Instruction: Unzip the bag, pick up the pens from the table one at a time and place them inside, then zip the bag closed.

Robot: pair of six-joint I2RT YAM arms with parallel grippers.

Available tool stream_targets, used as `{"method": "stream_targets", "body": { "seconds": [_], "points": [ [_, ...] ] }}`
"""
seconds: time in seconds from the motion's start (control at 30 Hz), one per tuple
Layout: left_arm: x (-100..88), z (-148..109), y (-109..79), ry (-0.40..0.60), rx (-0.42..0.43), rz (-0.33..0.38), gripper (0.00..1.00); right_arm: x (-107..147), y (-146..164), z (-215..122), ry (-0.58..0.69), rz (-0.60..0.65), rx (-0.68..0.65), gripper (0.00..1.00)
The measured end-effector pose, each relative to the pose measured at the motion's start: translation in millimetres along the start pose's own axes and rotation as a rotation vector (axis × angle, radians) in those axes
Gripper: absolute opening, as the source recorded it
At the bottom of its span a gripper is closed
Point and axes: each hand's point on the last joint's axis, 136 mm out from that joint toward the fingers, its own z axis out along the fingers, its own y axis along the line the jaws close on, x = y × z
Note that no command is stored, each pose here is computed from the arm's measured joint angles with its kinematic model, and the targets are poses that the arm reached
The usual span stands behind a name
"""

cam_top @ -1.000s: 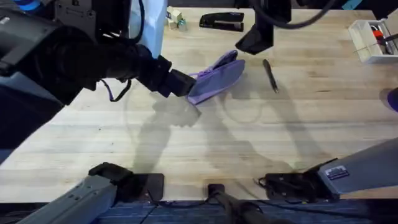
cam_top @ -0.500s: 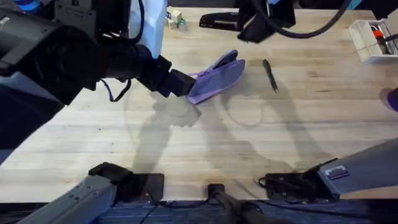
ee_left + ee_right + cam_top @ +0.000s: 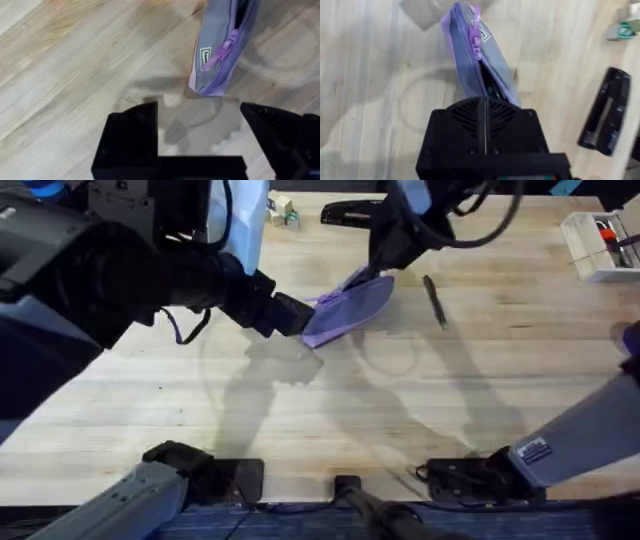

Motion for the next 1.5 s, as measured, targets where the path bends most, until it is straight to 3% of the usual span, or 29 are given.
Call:
{"method": "stream_targets", "body": {
  "seconds": [0.6, 0.87, 0.93, 1.1, 1.13, 1.5],
  "points": [
    [0.1, 0, 0.0, 0.000, 0.000, 0.000, 0.993, 36, -16, 99, -0.004, 0.027, -0.179, 0.033],
    [0.1, 0, 0.0, 0.000, 0.000, 0.000, 0.994, 37, -13, 114, -0.005, 0.029, -0.212, 0.046],
    [0.1, 0, 0.0, 0.000, 0.000, 0.000, 0.994, 37, -14, 114, -0.005, 0.028, -0.211, 0.130],
    [0.1, 0, 0.0, 0.000, 0.000, 0.000, 0.993, 40, -16, 115, 0.013, 0.022, -0.201, 0.864],
    [0.1, 0, 0.0, 0.000, 0.000, 0.000, 0.993, 40, -19, 115, 0.014, 0.013, -0.190, 0.958],
    [0.1, 0, 0.1, 0.000, -0.001, 0.000, 0.993, 40, -19, 113, 0.019, 0.014, -0.191, 0.996]
  ]
}}
